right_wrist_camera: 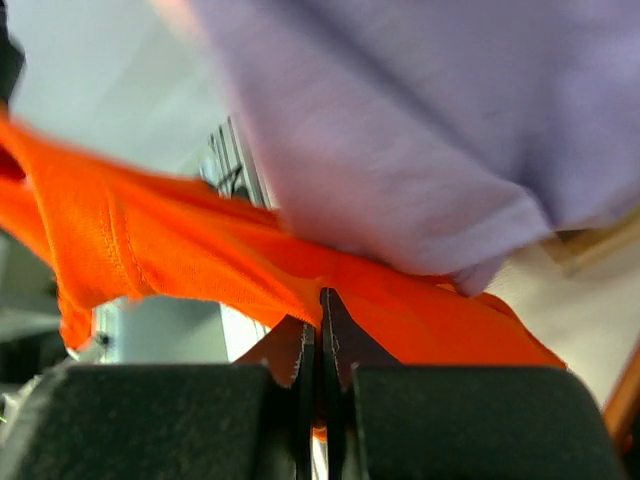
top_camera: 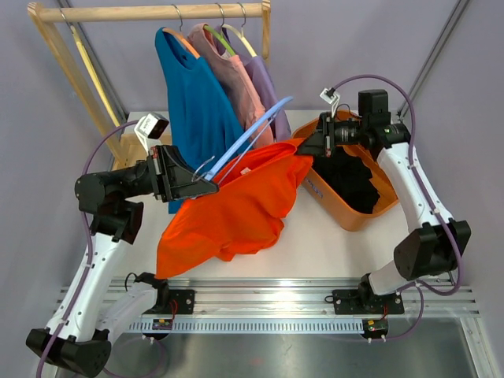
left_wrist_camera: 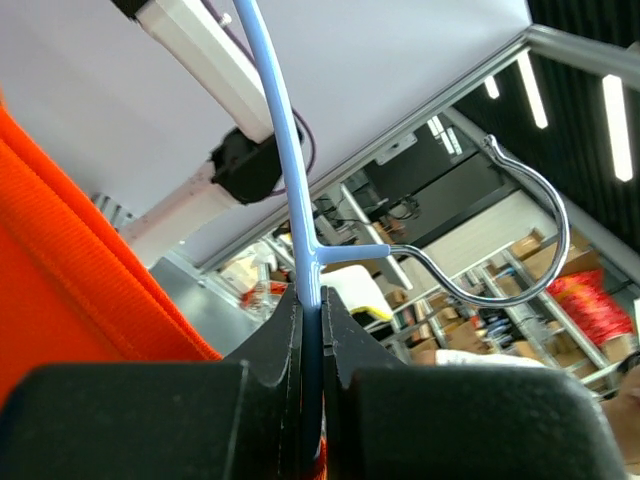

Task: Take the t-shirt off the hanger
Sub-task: Remove the tshirt from the hanger

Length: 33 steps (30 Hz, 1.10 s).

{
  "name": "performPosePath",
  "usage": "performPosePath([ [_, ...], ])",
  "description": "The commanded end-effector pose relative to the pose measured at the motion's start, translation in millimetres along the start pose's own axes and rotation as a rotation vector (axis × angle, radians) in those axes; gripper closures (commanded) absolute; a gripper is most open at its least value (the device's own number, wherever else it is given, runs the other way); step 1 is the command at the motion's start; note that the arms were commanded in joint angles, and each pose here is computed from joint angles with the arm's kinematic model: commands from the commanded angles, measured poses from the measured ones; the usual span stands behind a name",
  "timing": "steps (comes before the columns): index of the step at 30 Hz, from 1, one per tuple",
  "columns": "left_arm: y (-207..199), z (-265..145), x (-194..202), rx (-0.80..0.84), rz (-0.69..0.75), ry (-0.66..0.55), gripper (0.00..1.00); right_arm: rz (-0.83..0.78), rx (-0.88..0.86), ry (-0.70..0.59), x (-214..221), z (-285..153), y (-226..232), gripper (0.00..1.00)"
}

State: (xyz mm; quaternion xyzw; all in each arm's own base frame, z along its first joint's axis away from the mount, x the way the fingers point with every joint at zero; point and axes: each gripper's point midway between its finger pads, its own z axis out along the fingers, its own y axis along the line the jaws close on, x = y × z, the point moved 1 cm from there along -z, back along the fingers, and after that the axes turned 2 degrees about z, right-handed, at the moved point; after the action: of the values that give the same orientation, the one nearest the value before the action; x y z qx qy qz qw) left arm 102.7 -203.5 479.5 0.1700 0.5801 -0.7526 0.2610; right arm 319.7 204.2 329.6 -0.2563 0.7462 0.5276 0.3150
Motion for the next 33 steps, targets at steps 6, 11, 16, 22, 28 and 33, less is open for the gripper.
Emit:
performPosePath([
  [6,21.5,-2.3,15.7,-0.008,0.146,0.101,1.0,-0.483,-0.101,-0.026,31.7,0.6,39.6,0.91],
  [11,60.7,1.7,17.0,-0.038,0.124,0.137,1.0,-0.594,-0.065,0.028,31.3,0.8,24.5,0.52],
  [16,84.8,9.1,15.6,-0.083,0.102,0.179,1.0,-0.843,-0.104,0.153,46.1,-29.0,41.6,0.37],
  [22,102.2,8.0,23.9,-0.14,0.053,0.23,1.0,-0.99,-0.215,0.171,43.5,-55.9,112.1,0.35],
  [28,110.3,8.4,40.0,-0.149,-0.003,0.291,1.0,-1.061,-0.332,0.229,46.4,-22.5,144.1,0.31],
  [33,111.7,11.7,44.9,-0.142,-0.01,0.322,1.0,-1.129,-0.372,0.328,51.0,19.7,143.0,0.28],
])
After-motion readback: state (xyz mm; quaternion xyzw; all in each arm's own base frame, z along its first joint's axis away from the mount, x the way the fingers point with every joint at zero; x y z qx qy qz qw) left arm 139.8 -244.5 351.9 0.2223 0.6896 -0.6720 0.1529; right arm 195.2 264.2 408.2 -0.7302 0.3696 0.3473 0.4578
